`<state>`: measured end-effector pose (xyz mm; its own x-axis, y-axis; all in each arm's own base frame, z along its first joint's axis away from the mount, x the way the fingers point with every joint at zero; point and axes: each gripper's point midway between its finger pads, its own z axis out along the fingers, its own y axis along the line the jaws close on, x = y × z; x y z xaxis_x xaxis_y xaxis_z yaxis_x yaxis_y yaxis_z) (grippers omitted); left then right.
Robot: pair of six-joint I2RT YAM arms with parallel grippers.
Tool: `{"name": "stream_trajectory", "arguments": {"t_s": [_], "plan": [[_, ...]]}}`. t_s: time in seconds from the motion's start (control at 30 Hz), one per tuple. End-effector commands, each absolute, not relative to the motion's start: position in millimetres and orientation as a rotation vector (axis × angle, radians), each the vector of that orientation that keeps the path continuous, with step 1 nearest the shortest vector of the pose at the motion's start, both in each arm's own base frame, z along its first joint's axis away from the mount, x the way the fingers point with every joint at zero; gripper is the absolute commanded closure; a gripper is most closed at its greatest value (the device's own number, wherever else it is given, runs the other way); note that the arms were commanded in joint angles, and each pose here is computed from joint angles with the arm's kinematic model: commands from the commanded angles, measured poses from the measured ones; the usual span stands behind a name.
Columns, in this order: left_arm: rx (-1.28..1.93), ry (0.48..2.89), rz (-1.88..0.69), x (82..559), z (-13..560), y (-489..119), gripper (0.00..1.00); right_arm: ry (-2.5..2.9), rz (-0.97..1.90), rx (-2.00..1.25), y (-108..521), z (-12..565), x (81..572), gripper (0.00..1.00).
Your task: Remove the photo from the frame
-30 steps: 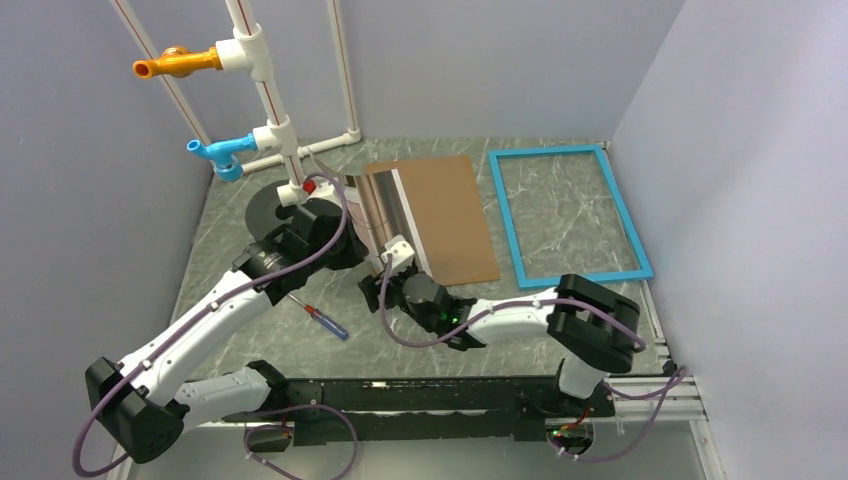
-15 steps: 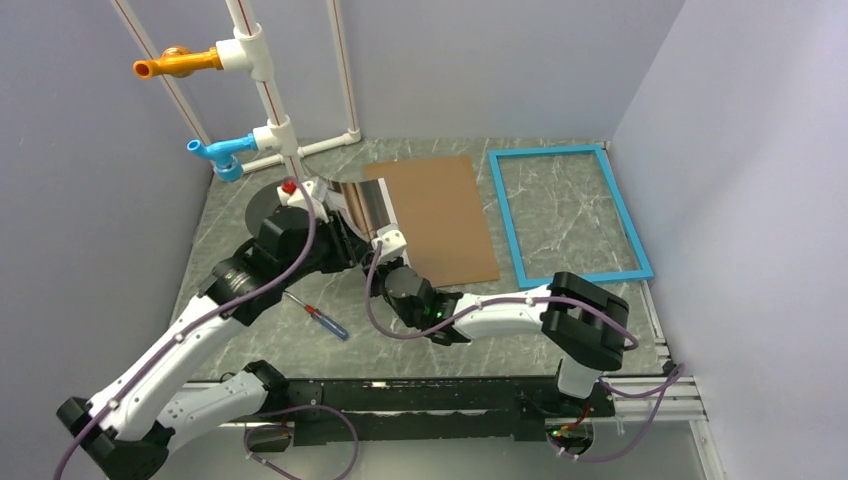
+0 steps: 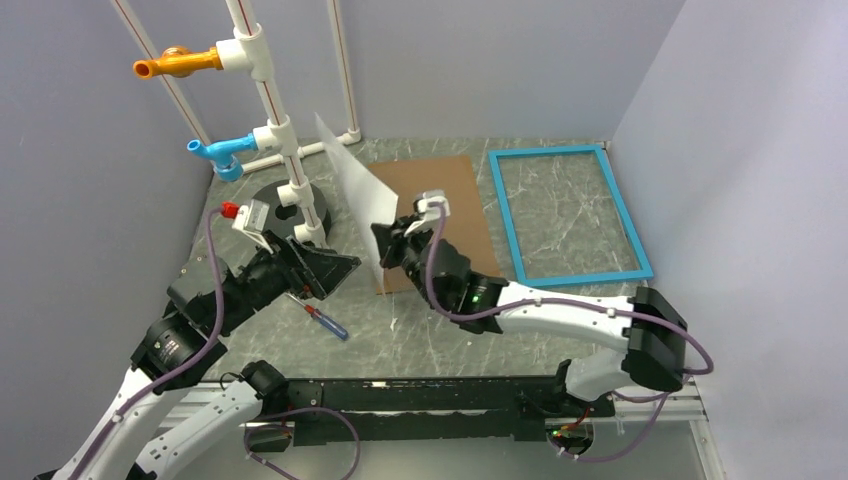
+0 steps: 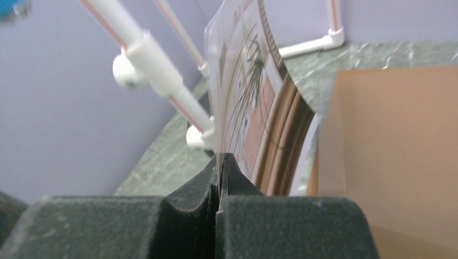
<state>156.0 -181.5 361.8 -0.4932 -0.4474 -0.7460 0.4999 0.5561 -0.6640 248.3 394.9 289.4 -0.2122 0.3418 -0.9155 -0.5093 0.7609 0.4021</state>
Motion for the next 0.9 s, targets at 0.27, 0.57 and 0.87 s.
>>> {"name": "stream_trajectory", "arguments": {"t_s": [0.27, 0.57, 0.87], "plan": [[0.065, 1.791, -1.159, 141.9, 334.2, -179.0, 0.1, 1.359, 0.487, -0.198, 286.4, 434.8, 309.7, 1.0], [0.024, 1.862, -1.121, 138.1, 298.1, -171.0, 0.1, 1.236, 0.188, -0.878, 318.9, 418.1, 306.6, 1.0], [-0.035, 1.857, -1.07, 129.8, 293.0, -150.5, 0.09, 1.324, 0.015, -1.361, 341.5, 237.3, 316.0, 1.0]]}}
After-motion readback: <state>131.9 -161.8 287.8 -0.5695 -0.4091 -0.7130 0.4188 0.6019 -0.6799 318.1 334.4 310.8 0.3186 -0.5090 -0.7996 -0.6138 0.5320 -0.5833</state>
